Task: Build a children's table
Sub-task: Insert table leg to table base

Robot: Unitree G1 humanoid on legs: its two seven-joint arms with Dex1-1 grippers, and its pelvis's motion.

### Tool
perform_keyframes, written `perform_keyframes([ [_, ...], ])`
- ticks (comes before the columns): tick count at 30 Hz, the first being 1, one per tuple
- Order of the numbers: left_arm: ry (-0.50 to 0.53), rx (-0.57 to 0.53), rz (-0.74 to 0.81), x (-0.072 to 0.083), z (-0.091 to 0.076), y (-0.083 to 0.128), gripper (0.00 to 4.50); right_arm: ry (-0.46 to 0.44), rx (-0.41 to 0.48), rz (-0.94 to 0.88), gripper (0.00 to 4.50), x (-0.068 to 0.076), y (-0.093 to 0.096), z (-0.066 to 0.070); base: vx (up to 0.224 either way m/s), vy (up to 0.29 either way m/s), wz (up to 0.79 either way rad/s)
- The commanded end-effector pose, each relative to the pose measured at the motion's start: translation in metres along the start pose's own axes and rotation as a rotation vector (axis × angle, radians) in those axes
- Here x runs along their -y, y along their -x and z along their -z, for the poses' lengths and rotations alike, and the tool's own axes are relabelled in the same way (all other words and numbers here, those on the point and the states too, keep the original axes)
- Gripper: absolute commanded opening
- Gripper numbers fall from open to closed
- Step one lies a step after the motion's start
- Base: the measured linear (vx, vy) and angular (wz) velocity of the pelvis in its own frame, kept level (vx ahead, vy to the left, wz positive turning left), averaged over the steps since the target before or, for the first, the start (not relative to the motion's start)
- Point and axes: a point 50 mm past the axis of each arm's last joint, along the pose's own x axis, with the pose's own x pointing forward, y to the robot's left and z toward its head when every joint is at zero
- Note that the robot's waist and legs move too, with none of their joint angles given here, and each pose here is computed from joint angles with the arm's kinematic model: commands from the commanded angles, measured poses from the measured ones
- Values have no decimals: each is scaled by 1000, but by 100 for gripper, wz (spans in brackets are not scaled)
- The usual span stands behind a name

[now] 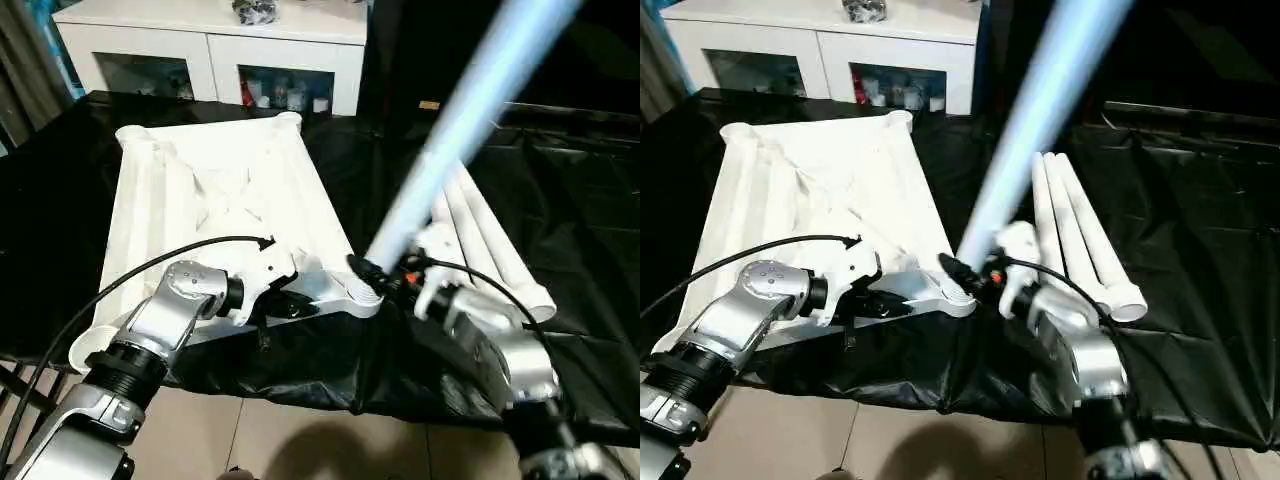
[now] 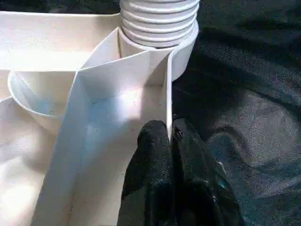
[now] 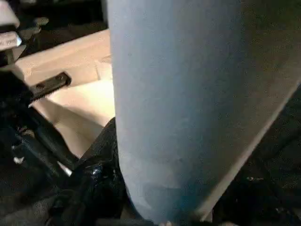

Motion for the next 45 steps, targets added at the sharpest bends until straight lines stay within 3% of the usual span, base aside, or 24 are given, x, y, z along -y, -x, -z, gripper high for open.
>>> perform_keyframes([
  [1,-28,18,6,-2,-7,1,0,-34,-175,-19,191,-2,4,31,0,0,0],
  [9,-46,23,30,-2,-8,1,0,-39,-202,-100,191,-6,5,37,0,0,0],
  [18,-115,26,232,4,-11,0,0,-50,-202,-241,191,-8,11,45,0,0,0],
  [29,-117,-13,213,-10,-12,4,0,-26,-216,-348,191,-11,11,46,0,0,0],
  [33,-72,14,43,-23,-18,2,0,-32,-185,-233,191,-2,4,43,0,0,0],
  [38,15,89,-181,-35,-36,-4,0,-66,-139,86,191,19,-13,36,0,0,0],
  [45,56,128,-251,-23,-51,-16,0,-139,-159,230,191,23,-27,37,0,0,0],
])
